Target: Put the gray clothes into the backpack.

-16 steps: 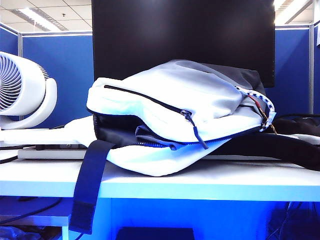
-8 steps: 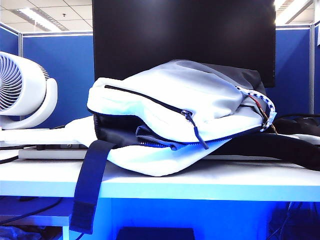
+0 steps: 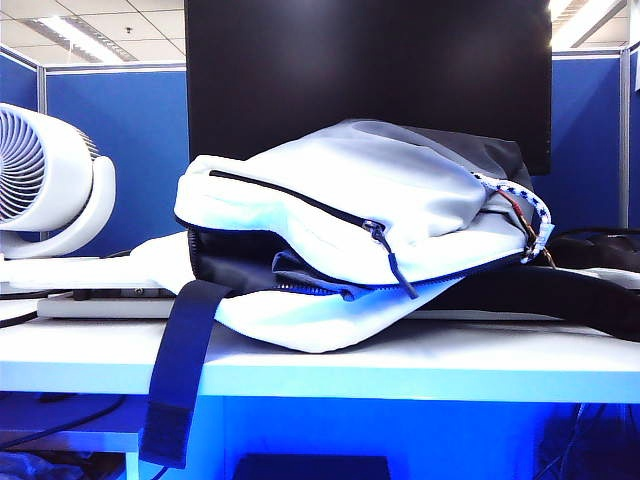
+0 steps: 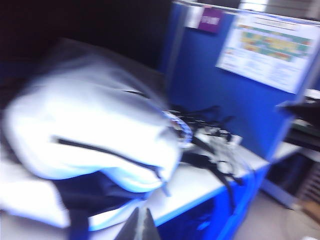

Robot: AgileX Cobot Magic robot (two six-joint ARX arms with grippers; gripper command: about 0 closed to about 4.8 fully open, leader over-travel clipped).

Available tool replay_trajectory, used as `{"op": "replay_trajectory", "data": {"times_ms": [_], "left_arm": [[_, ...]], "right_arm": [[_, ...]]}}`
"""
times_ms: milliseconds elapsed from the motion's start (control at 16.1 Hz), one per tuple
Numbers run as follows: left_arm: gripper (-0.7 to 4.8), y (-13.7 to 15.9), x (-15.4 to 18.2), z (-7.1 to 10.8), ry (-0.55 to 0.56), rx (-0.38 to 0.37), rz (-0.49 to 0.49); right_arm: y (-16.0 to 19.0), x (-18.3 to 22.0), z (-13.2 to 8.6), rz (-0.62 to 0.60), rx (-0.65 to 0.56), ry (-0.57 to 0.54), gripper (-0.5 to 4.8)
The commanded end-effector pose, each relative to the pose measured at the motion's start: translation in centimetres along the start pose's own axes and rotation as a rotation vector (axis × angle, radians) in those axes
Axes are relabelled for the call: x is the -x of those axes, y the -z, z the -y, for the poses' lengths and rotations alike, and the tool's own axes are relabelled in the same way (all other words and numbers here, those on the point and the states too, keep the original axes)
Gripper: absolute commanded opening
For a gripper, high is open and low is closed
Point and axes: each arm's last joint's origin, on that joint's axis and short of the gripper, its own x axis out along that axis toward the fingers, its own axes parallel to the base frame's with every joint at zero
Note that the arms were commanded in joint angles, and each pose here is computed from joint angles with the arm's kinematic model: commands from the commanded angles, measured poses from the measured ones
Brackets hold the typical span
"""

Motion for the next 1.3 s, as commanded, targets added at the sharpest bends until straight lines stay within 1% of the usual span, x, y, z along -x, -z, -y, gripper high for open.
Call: {"op": "replay_trajectory", "data": {"times_ms": [62,124,186,249,311,373,435,559,621,683,746,808,870,994,1305], "left_arm": [[-0.05,1.2,-1.3,-1.0,0.035,0.025,0.080],[-0.05,2.1,-2.0,-1.6,0.009,0.038,0.119],[-0.05,3.1,-2.6,-2.3,-0.019,0.057,0.162],[-0.05,3.9,-3.0,-2.8,-0.041,0.054,0.195],[-0.05,4.5,-3.2,-3.1,-0.062,0.050,0.215],[-0.05,5.1,-3.4,-3.4,-0.082,0.049,0.228],[-0.05,5.8,-3.6,-3.7,-0.100,0.051,0.232],[-0.05,6.8,-3.8,-4.0,-0.105,0.063,0.207],[-0.05,7.2,-3.9,-4.1,-0.107,0.066,0.197],[-0.05,7.4,-4.0,-4.2,-0.113,0.048,0.187],[-0.05,7.6,-4.0,-4.3,-0.119,0.025,0.180],[-0.05,7.7,-4.0,-4.3,-0.116,0.023,0.178],[-0.05,7.7,-4.0,-4.3,-0.104,0.034,0.176],[-0.05,7.8,-4.0,-4.3,-0.098,0.111,0.169],[-0.05,7.9,-4.1,-4.3,-0.103,0.119,0.154]], "right_arm": [[1.0,-1.0,0.3,0.166,0.050,-0.092,-0.05],[1.9,-1.6,0.7,0.236,0.070,-0.082,-0.05],[2.7,-1.9,1.2,0.314,0.077,-0.027,-0.05],[3.4,-2.2,1.5,0.349,0.074,0.010,-0.05],[3.8,-2.4,1.8,0.351,0.066,0.050,-0.05],[4.0,-2.5,2.0,0.346,0.059,0.082,-0.05],[4.1,-2.7,2.0,0.334,0.058,0.079,-0.05],[4.1,-3.2,1.9,0.309,0.086,0.000,-0.05],[4.2,-3.5,1.8,0.298,0.125,-0.033,-0.05],[4.3,-3.7,1.8,0.284,0.165,-0.051,-0.05],[4.4,-4.1,1.9,0.269,0.181,-0.058,-0.05],[4.7,-4.4,2.0,0.244,0.174,-0.054,-0.05],[4.8,-4.5,2.1,0.229,0.171,-0.051,-0.05],[5.0,-4.6,2.1,0.210,0.166,-0.050,-0.05],[5.2,-4.6,2.2,0.188,0.161,-0.046,-0.05]]}}
